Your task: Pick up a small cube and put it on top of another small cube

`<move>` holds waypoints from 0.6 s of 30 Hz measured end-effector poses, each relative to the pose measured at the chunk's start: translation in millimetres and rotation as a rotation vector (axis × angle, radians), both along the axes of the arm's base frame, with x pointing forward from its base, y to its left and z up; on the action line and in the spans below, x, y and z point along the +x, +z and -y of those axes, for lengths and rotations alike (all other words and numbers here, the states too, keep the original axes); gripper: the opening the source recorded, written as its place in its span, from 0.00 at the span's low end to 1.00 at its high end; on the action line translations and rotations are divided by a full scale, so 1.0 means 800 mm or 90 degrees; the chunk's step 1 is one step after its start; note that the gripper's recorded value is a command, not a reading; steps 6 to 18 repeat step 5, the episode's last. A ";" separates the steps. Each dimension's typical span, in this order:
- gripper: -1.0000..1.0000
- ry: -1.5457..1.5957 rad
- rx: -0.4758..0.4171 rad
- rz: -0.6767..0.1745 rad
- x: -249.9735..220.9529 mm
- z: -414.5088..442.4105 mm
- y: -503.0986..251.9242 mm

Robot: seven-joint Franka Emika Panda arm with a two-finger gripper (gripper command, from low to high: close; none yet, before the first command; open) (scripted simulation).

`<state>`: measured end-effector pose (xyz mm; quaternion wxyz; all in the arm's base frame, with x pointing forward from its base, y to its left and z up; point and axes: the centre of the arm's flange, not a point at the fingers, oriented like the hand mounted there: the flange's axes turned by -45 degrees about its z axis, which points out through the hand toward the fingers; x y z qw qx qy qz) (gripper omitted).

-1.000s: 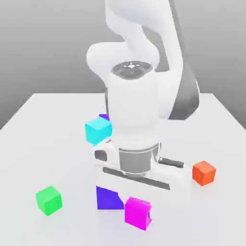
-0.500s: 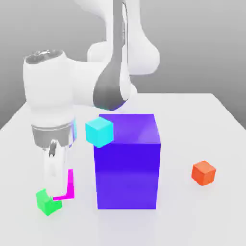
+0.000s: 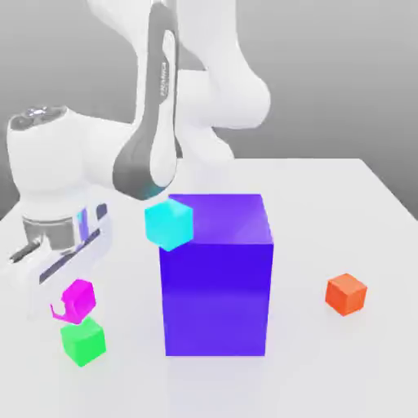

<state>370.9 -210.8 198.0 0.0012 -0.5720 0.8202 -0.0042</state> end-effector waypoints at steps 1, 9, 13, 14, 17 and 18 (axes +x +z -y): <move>0.00 0.001 0.001 -0.001 -0.001 -0.001 -0.009; 1.00 0.002 0.002 -0.002 -0.003 -0.003 -0.024; 1.00 0.002 0.002 -0.002 -0.003 -0.003 -0.024; 1.00 0.002 0.002 -0.002 -0.003 -0.003 -0.024; 1.00 0.002 0.002 -0.002 -0.003 -0.003 -0.024; 1.00 0.002 0.002 -0.002 -0.003 -0.003 -0.024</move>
